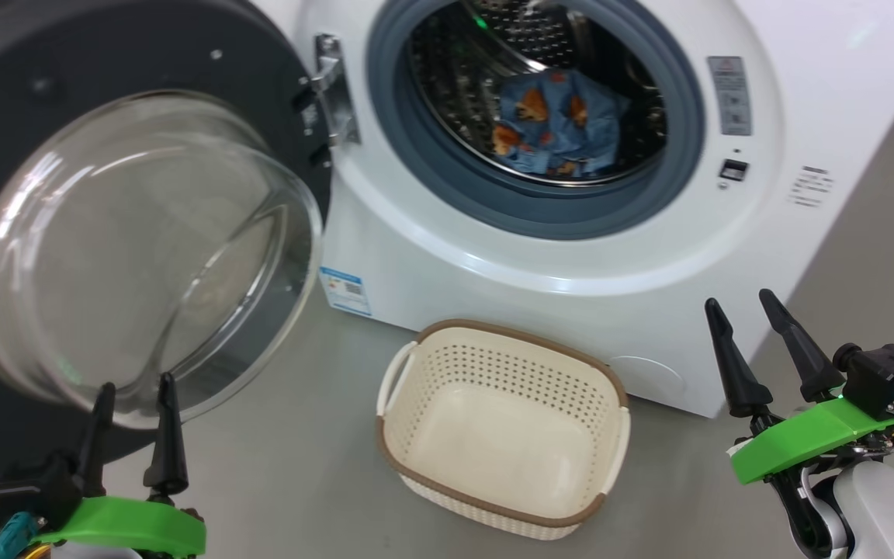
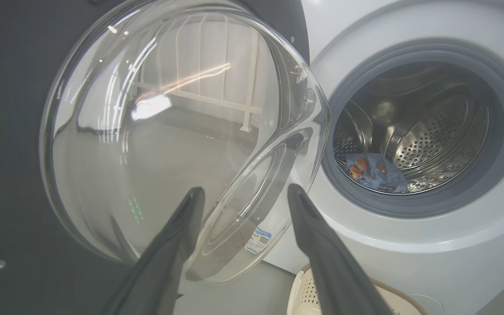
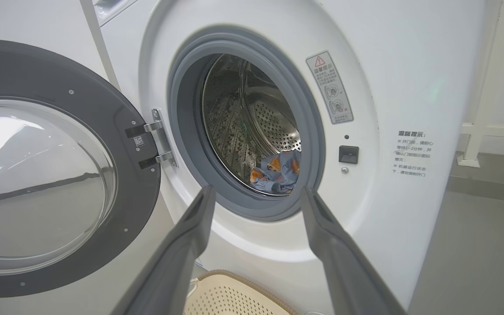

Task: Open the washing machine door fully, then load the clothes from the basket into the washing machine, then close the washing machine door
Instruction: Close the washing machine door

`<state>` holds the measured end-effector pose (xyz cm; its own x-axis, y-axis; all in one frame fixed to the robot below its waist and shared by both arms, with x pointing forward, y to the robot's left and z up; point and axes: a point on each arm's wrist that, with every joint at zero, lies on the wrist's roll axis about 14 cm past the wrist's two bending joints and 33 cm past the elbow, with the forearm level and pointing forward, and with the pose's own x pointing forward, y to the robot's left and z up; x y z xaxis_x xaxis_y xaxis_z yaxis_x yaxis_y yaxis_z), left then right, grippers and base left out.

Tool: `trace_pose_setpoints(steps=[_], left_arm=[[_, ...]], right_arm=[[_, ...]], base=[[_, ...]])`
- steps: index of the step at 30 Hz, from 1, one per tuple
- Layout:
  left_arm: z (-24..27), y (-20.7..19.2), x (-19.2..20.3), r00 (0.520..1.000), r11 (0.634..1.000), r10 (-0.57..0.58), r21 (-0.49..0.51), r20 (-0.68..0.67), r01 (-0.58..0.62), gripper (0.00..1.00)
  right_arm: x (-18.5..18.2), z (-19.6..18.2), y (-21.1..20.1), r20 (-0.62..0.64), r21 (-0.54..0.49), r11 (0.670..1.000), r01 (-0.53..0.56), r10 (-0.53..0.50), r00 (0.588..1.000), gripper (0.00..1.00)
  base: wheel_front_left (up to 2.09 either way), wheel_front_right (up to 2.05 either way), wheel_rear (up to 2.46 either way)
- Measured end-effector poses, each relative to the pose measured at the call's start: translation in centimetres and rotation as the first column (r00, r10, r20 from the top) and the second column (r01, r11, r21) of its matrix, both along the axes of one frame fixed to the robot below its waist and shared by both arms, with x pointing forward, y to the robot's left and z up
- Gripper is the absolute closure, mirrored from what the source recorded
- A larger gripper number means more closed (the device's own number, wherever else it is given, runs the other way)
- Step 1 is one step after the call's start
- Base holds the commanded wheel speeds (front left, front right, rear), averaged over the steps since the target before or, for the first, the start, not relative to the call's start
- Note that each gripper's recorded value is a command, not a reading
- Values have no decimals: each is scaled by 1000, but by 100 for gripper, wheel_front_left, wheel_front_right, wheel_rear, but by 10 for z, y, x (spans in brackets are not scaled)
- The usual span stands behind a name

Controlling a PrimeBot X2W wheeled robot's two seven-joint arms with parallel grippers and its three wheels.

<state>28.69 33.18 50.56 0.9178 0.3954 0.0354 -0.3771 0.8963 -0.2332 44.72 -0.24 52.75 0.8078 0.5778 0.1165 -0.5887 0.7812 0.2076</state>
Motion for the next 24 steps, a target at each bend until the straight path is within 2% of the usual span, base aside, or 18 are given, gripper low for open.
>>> trace_pose_setpoints(steps=[13, 24], left_arm=[[-1, 27, -42, 991, 991, 130, 1, -11, -130, 0], [3, 34, -48, 986, 986, 166, 5, -4, -166, 0]], right_arm=[[-9, -9, 53, -23, -7, 990, -143, 142, 990, 0], [-9, -13, 69, -34, -9, 982, -187, 186, 982, 0]], base=[[0, 0, 0], [0, 0, 0]])
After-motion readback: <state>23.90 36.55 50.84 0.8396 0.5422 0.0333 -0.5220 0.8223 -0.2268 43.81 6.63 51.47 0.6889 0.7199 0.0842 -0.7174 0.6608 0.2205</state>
